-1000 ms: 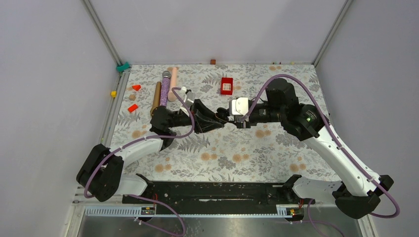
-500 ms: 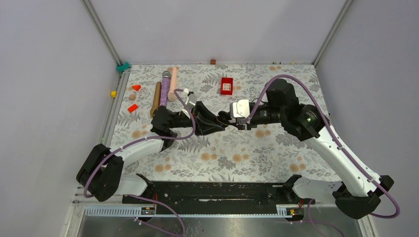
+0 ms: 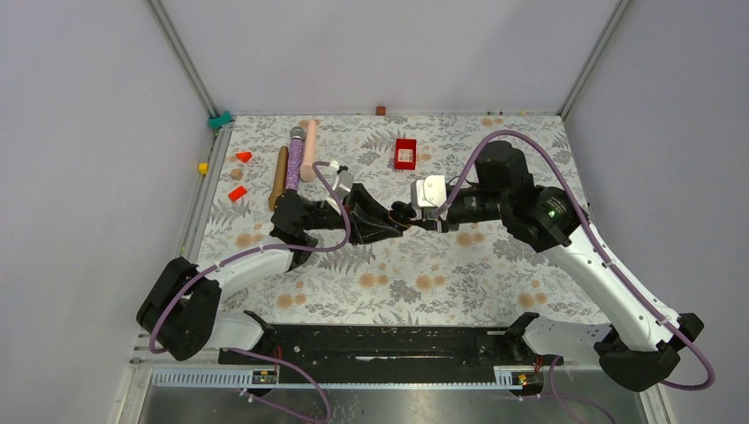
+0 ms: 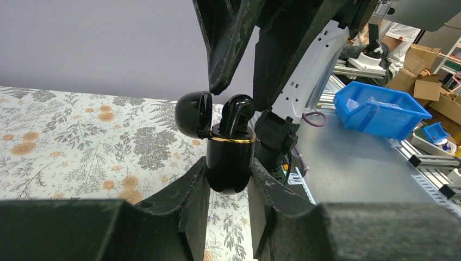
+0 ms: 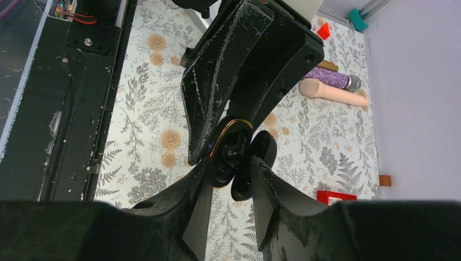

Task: Insert the wireless bluetooth earbuds into the charging case
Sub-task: Place the earbud in the charging case.

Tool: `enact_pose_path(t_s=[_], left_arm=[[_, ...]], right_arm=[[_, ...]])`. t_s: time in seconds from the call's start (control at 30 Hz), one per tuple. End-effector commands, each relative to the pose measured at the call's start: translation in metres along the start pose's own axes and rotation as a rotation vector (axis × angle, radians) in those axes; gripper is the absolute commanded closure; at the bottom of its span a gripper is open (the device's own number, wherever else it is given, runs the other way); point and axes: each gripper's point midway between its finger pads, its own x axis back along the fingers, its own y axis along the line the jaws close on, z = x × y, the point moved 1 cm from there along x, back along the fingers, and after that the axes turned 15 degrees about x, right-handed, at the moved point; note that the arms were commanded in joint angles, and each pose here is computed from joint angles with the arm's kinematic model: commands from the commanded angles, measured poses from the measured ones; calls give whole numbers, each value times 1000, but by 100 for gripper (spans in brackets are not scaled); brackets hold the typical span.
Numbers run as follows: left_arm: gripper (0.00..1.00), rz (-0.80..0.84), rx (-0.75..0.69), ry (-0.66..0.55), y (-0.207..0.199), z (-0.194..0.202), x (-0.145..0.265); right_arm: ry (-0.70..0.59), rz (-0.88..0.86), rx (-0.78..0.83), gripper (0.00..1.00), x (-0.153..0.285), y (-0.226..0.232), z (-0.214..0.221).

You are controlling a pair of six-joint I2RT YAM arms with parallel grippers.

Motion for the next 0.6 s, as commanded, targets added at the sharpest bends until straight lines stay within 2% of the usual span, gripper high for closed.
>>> enact_pose_path(t_s=[0.0, 0.23, 0.57], left_arm=[[98, 47, -78, 0, -9, -4, -3], [97, 42, -93, 7, -6, -1, -2], [97, 43, -103, 16, -6, 1, -1]], right_arm=[[-54, 11, -9, 62, -1, -7, -15], [-60, 17, -42, 64, -4, -9, -15], [-61, 33, -76, 73, -6, -14, -15]])
